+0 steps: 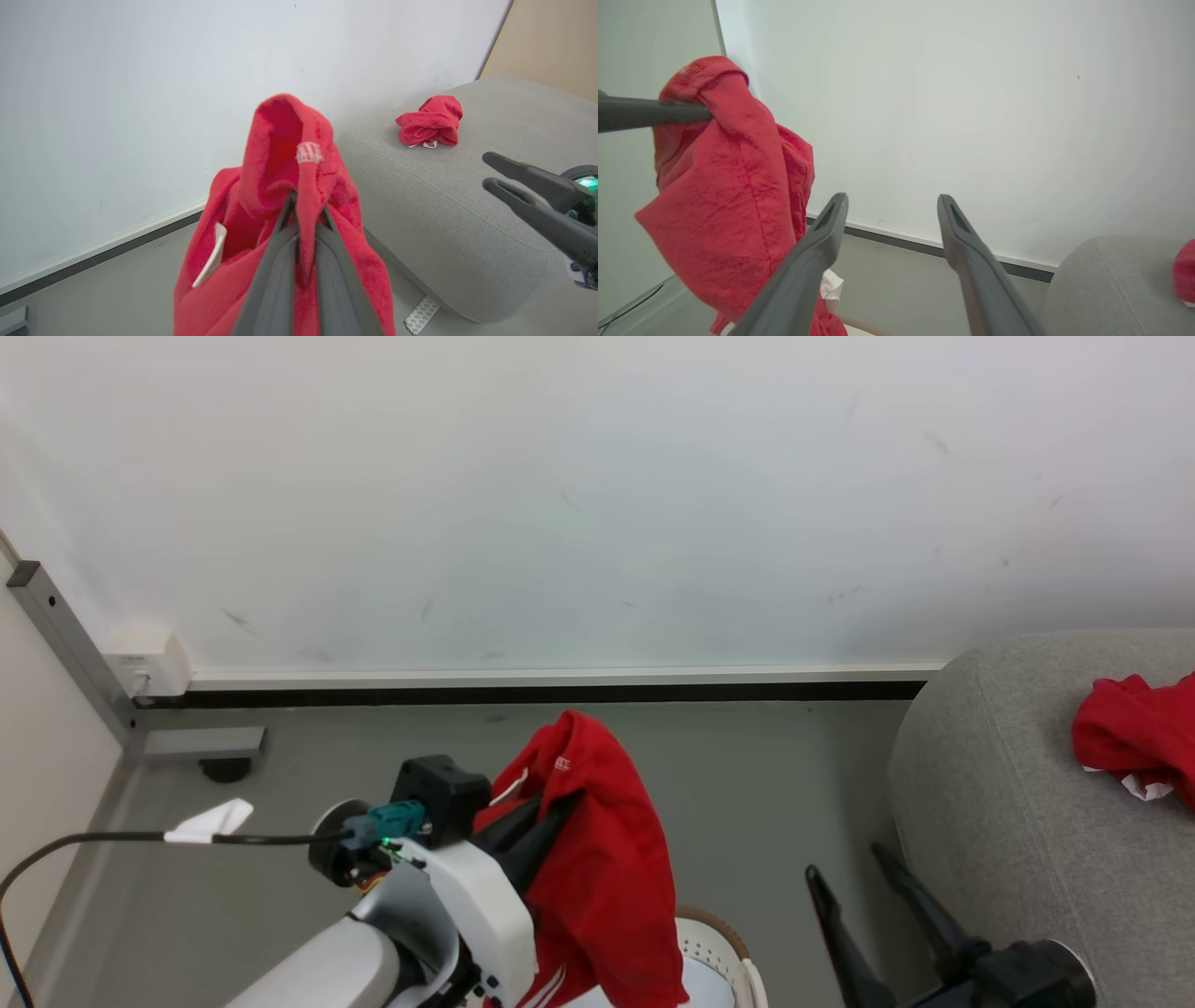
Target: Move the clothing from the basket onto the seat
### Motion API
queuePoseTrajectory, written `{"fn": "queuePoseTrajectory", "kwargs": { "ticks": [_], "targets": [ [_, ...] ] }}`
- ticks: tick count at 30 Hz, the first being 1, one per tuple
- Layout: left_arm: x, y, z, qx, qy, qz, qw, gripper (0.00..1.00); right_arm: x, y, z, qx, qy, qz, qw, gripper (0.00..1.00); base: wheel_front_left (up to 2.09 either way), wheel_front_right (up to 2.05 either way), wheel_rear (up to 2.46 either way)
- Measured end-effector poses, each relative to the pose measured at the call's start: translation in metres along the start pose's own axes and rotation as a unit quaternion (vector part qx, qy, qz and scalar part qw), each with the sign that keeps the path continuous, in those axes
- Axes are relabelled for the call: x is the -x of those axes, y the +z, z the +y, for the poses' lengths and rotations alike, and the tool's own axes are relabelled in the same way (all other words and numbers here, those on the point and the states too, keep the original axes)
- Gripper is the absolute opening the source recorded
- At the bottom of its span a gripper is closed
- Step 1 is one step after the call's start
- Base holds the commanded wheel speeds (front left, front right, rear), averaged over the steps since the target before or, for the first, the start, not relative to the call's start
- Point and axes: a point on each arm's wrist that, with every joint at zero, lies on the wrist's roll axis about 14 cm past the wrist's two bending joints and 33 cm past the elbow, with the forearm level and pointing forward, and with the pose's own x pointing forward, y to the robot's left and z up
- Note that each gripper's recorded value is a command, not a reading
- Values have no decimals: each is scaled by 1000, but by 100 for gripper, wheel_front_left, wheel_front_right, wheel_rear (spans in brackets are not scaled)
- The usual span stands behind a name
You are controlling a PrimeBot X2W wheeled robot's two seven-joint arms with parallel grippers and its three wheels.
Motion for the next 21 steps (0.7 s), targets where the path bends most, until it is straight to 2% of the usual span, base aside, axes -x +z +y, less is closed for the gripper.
{"fn": "queuePoseTrajectory", "kwargs": {
  "ticks": [4,8,15,21],
  "targets": [
    [3,7,-11,-6,-18,-3,1000,0,-2,-3,20,10,61,17,998,100,0,0,0],
    [5,10,-23,-12,-37,-2,999,0,-9,-6,37,20,125,55,990,100,0,0,0],
    [9,15,-42,-18,-65,-4,998,0,-9,-22,73,20,236,157,959,100,0,0,0],
    [10,21,-56,-24,-89,-8,996,0,-7,-33,92,10,287,215,933,100,0,0,0]
  ]
}}
